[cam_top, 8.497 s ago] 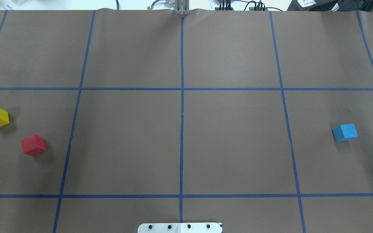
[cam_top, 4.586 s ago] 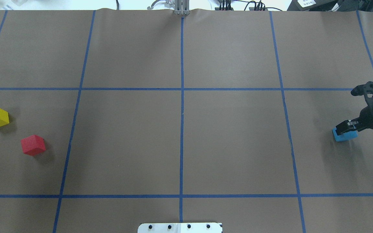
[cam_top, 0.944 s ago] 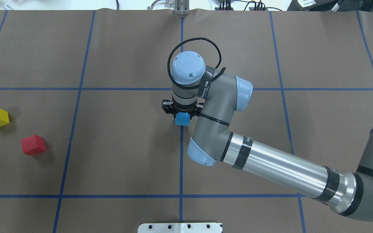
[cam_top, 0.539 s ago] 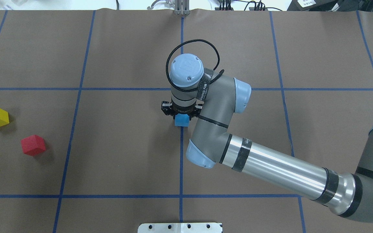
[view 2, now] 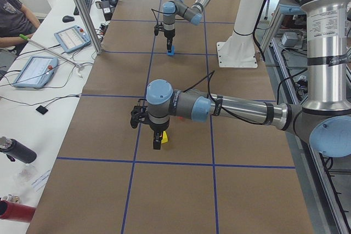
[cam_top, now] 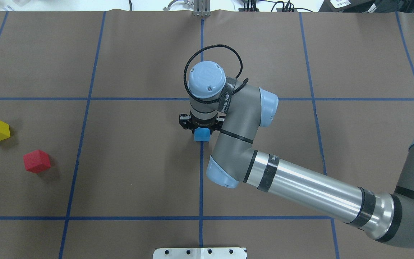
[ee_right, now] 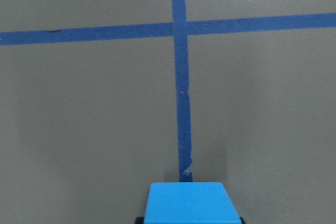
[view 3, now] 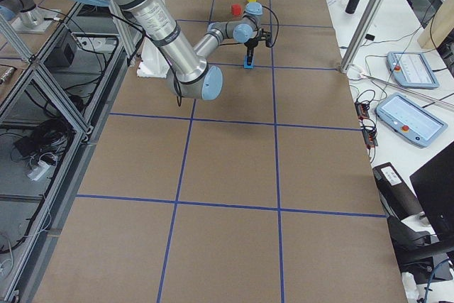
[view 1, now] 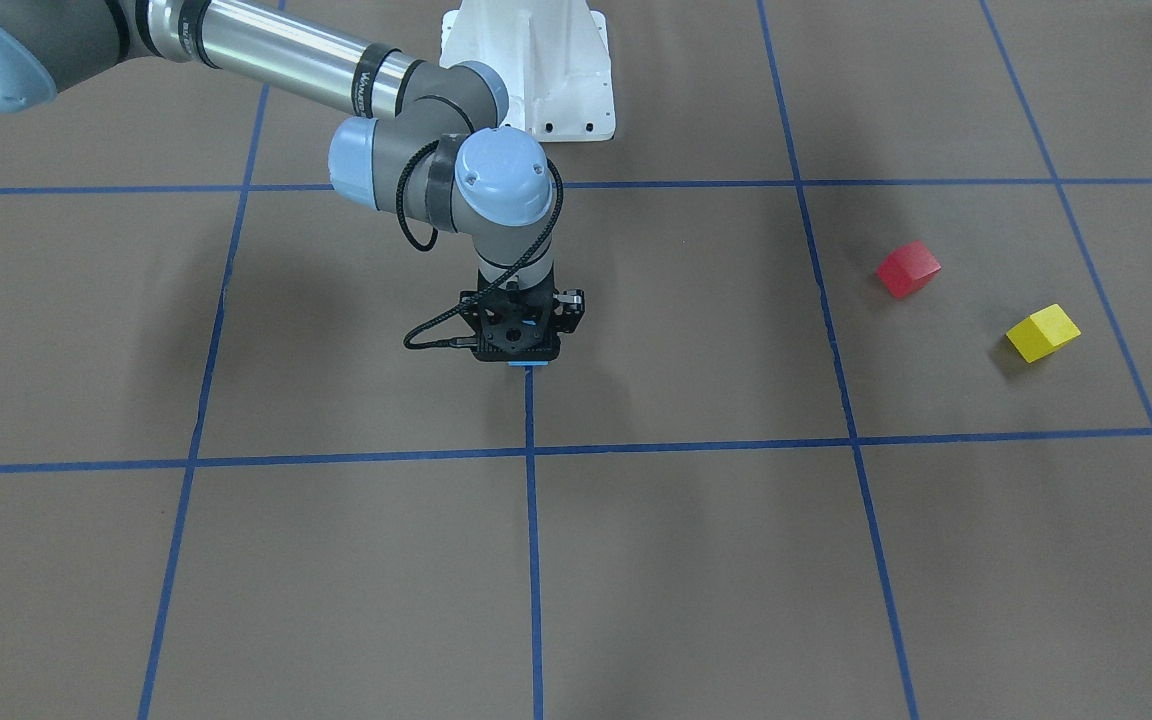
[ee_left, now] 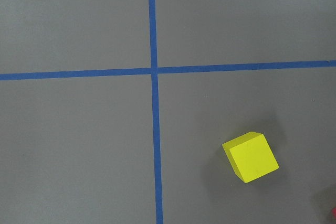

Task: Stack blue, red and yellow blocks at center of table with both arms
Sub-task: 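Lower the blue cube onto the center and open the right gripper, then raise the right gripper away while the left gripper grasps the red cube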

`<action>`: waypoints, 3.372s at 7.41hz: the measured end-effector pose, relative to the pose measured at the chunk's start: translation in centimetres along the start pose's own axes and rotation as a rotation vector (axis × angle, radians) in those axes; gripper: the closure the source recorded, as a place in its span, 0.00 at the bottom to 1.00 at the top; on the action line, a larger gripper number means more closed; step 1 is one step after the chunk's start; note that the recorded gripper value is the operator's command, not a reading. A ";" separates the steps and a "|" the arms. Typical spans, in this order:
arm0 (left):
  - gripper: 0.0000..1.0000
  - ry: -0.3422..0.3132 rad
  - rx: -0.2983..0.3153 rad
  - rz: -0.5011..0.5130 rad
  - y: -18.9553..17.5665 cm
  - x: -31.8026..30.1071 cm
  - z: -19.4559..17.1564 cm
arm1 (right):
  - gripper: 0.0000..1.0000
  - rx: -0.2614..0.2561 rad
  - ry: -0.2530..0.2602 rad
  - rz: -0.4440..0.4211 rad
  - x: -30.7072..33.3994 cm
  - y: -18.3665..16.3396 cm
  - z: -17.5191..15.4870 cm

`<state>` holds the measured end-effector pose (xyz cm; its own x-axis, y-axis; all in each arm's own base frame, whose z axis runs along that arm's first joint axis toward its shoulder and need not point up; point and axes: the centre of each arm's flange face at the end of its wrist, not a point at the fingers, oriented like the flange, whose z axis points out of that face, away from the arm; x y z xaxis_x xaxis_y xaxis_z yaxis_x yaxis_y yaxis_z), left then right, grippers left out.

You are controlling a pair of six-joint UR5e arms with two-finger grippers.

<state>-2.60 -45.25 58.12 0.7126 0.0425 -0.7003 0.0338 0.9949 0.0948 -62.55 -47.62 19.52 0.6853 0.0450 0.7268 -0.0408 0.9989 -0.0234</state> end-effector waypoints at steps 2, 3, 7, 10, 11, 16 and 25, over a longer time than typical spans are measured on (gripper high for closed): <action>0.00 0.000 -0.001 -0.002 0.0 0.0 0.0 | 0.55 0.004 0.004 0.003 0.0 0.0 0.1; 0.00 0.000 -0.001 -0.003 0.1 -0.1 0.0 | 0.50 0.007 0.007 0.005 0.0 0.0 0.2; 0.00 0.000 -0.003 -0.005 0.1 -0.1 0.1 | 0.00 0.013 0.006 -0.012 -0.3 0.0 0.0; 0.00 0.002 -0.006 -0.044 0.0 0.6 0.7 | 0.00 0.014 0.007 -0.055 -0.2 -0.1 0.0; 0.00 0.007 -0.009 -0.059 -0.2 1.6 1.4 | 0.00 0.014 0.005 -0.058 -0.1 -0.2 -0.2; 0.00 0.051 -0.016 -0.276 1.0 14.9 9.4 | 0.00 0.030 -0.033 -0.018 10.9 -1.2 -3.4; 0.00 -0.013 -0.068 -0.433 8.3 27.2 17.1 | 0.00 0.047 0.010 0.073 27.0 -1.9 -6.1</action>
<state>29.03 -37.41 51.92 0.6517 -0.3808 -0.6559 0.2860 0.9244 -0.2524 -39.51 -48.23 35.02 0.6868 0.1178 0.7172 -0.1249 0.9912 -0.0433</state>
